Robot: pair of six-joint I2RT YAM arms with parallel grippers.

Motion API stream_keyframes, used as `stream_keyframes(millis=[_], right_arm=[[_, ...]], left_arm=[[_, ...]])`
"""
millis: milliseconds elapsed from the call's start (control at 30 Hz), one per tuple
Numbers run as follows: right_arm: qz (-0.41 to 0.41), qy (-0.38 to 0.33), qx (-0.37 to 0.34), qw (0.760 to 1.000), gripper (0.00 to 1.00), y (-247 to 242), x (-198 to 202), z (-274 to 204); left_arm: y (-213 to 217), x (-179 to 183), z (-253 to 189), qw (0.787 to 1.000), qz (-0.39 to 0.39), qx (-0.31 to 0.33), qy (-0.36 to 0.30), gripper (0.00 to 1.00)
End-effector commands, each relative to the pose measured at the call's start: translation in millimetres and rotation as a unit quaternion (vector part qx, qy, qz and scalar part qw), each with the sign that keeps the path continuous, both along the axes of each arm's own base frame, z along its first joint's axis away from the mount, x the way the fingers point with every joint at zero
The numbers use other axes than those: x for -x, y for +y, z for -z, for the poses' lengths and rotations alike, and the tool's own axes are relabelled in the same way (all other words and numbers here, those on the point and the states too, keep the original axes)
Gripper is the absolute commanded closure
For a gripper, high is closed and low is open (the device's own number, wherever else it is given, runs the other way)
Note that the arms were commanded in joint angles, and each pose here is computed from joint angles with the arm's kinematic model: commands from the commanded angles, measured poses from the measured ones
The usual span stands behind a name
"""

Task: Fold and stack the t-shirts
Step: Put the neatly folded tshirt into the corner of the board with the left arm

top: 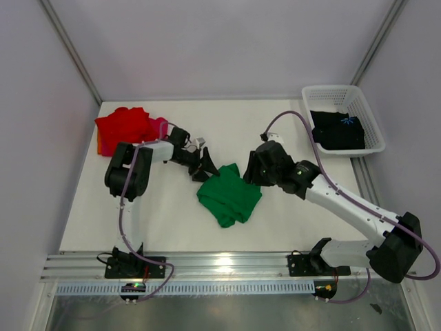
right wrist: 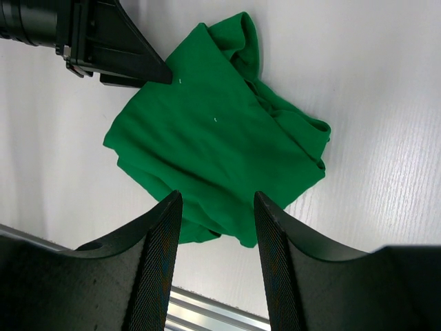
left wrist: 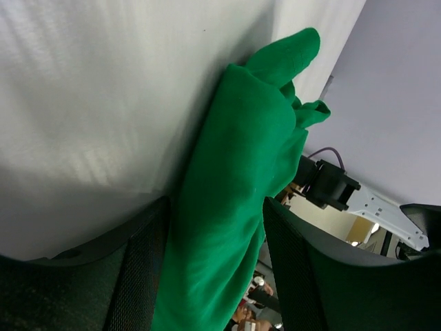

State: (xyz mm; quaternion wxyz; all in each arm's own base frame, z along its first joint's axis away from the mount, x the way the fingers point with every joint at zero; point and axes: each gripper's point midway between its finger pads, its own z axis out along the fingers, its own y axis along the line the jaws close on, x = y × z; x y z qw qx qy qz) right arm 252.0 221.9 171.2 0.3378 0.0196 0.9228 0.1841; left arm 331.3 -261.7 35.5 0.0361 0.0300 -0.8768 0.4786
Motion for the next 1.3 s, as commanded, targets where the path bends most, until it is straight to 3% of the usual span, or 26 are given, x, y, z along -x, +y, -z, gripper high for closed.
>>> stream_keyframes(millis=[0,100,267,467,533,600,767,933,1133,1267], right_arm=[[-0.005,-0.020,-0.008,1.000,0.49,6,-9,-5],[-0.004,-0.018,-0.007,1.000,0.49,7,-10,-2],[-0.011,-0.014,-0.005,1.000,0.49,9,-9,3],[-0.016,-0.013,0.003,1.000,0.49,9,-11,4],[-0.017,-0.014,0.005,1.000,0.49,9,-11,4],[-0.017,-0.013,0.008,1.000,0.49,7,-12,5],[-0.014,-0.009,0.011,1.000,0.49,4,-10,10],[-0.008,-0.006,0.016,1.000,0.49,-3,-8,15],[-0.003,-0.005,0.018,1.000,0.49,-11,-4,21],[-0.004,0.000,0.021,1.000,0.49,-15,-2,27]], left_arm=[[-11,1,10,1.000,0.011,-0.009,-0.002,0.41],[-18,6,13,1.000,0.018,-0.013,0.004,0.43],[-31,7,16,1.000,0.020,-0.003,0.013,0.58],[-57,19,23,0.999,0.033,-0.003,0.025,0.57],[-59,21,28,0.999,0.032,-0.009,0.029,0.72],[-58,23,32,0.999,0.032,-0.010,0.035,1.00],[-55,18,31,0.999,0.030,-0.028,0.019,1.00],[-33,-2,20,0.996,0.019,-0.089,0.007,1.00],[32,-62,-6,0.981,-0.067,-0.176,-0.040,1.00],[74,-80,-22,0.966,-0.088,-0.235,-0.053,1.00]])
